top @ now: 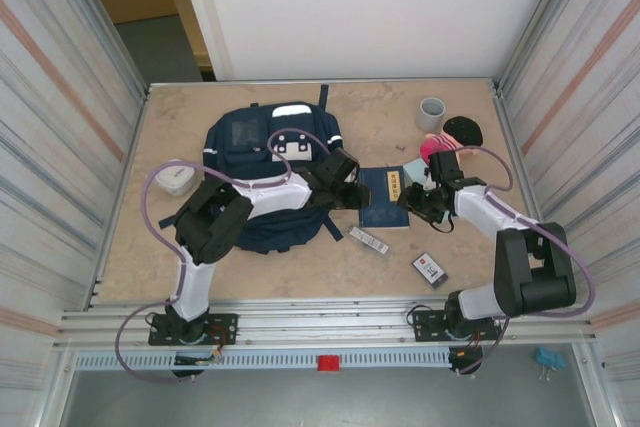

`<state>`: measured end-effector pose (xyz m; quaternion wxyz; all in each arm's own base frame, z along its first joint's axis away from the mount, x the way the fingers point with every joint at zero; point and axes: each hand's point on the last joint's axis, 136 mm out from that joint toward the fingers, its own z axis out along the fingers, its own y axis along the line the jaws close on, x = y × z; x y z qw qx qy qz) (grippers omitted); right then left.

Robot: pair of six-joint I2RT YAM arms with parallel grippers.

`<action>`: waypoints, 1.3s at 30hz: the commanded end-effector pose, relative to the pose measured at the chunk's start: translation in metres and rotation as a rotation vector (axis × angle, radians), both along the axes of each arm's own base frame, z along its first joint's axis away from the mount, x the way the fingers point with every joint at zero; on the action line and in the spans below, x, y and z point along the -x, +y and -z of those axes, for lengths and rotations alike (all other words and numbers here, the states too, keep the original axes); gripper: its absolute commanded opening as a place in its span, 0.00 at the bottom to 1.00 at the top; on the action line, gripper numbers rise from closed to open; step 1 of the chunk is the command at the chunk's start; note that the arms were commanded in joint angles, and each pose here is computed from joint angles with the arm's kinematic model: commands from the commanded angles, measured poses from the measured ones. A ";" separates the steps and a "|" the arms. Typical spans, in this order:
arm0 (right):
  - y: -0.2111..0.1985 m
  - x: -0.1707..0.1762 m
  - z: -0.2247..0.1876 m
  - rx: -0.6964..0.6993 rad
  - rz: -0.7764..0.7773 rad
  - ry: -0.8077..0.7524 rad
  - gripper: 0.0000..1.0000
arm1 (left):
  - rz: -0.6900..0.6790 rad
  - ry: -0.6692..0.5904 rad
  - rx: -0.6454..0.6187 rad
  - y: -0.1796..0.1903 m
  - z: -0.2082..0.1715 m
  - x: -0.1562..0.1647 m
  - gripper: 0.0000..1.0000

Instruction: Pack the student bag

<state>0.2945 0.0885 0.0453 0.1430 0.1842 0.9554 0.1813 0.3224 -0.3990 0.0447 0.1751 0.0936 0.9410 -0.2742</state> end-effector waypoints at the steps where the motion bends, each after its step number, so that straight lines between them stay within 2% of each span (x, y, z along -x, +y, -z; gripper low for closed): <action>1: 0.003 0.002 0.011 0.017 -0.029 0.018 0.41 | -0.002 0.031 -0.004 -0.003 0.003 -0.002 0.47; 7: 0.007 0.004 0.024 0.022 -0.039 0.051 0.26 | 0.005 0.055 0.009 -0.008 0.008 -0.001 0.47; 9: 0.007 0.005 0.027 0.030 -0.038 0.061 0.23 | 0.010 0.077 0.016 -0.012 0.017 0.000 0.47; 14: 0.016 0.005 0.029 -0.020 -0.039 0.063 0.19 | 0.031 0.099 0.068 -0.024 0.014 0.001 0.47; 22: 0.015 0.013 0.034 0.015 -0.039 0.095 0.15 | 0.055 0.057 0.235 -0.028 -0.039 0.007 0.50; 25: 0.013 0.017 0.039 0.023 -0.030 0.112 0.14 | 0.055 0.050 0.262 -0.026 -0.046 0.007 0.50; 39: 0.008 0.018 0.041 0.058 -0.008 0.127 0.10 | -0.044 0.020 -0.029 0.023 -0.005 -0.004 0.55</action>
